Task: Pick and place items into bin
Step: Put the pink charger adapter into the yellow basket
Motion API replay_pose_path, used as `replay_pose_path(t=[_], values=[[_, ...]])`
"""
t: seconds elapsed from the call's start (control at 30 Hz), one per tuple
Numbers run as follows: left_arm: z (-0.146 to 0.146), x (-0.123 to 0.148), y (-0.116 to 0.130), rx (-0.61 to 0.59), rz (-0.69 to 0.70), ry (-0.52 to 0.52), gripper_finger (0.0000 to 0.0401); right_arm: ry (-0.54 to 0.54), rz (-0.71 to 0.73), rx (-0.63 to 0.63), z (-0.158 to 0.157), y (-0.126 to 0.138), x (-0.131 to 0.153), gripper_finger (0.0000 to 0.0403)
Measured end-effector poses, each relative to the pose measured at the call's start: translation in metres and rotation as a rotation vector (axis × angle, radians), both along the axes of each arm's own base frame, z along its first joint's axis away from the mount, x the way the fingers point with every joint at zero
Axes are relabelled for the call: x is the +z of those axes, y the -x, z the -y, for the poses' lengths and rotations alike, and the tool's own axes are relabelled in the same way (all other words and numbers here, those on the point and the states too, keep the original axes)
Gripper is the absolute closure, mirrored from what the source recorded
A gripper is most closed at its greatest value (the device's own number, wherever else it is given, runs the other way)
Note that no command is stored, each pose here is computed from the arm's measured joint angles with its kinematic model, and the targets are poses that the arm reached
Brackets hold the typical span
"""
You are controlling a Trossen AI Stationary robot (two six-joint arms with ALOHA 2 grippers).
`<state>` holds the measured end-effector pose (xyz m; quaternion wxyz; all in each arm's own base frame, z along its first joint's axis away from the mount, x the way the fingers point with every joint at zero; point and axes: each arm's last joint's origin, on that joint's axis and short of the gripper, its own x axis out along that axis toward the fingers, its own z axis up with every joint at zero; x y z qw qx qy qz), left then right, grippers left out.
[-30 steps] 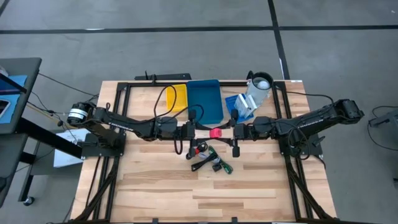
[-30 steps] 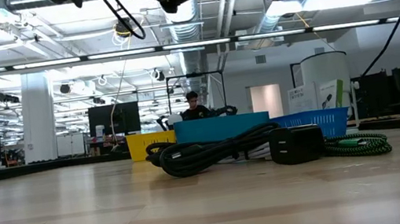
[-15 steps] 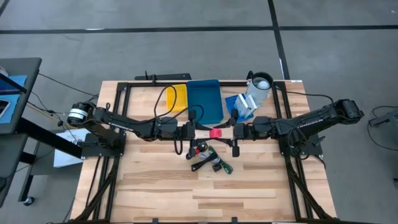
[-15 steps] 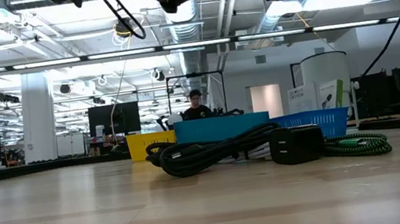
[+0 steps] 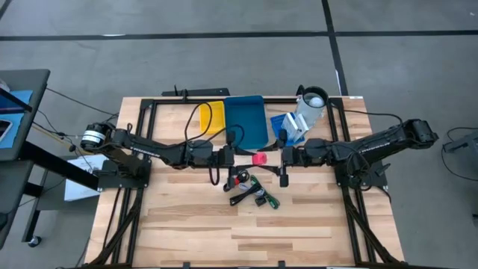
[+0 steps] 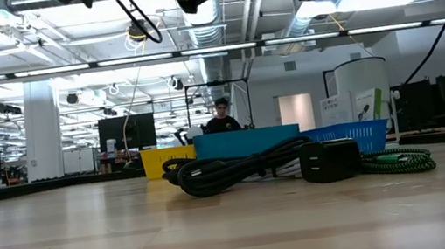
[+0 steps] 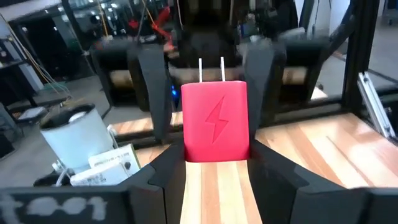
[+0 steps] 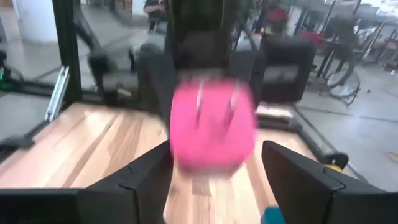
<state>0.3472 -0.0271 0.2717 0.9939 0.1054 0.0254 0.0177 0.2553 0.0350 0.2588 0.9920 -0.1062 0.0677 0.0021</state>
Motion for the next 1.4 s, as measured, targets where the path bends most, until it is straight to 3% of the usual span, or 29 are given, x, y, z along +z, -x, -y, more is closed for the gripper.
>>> replay_pose_path(t=[0.13, 0.5, 0.73, 1.07, 1.23, 1.4], values=[[0.0, 0.009, 0.001, 0.006, 0.053, 0.005, 0.027, 0.009, -0.048, 0.002, 0.0, 0.0, -0.007, 0.015], [-0.003, 0.005, 0.002, 0.088, 0.019, -0.043, 0.0268, 0.031, -0.119, -0.027, -0.004, 0.003, -0.012, 0.0147], [-0.022, 0.01, 0.019, 0.406, -0.137, -0.159, 0.0267, 0.007, -0.258, -0.043, -0.002, 0.007, -0.025, 0.0147], [-0.077, 0.015, 0.08, 0.757, -0.476, -0.103, 0.0266, -0.059, -0.385, -0.075, -0.002, 0.013, -0.036, 0.0147], [-0.107, 0.006, 0.099, 0.742, -0.633, -0.031, 0.0266, -0.124, -0.382, -0.097, -0.002, 0.013, -0.036, 0.0147], [-0.134, -0.011, 0.099, 0.667, -0.718, 0.081, 0.0266, -0.17, -0.38, -0.113, -0.002, 0.013, -0.036, 0.0147]])
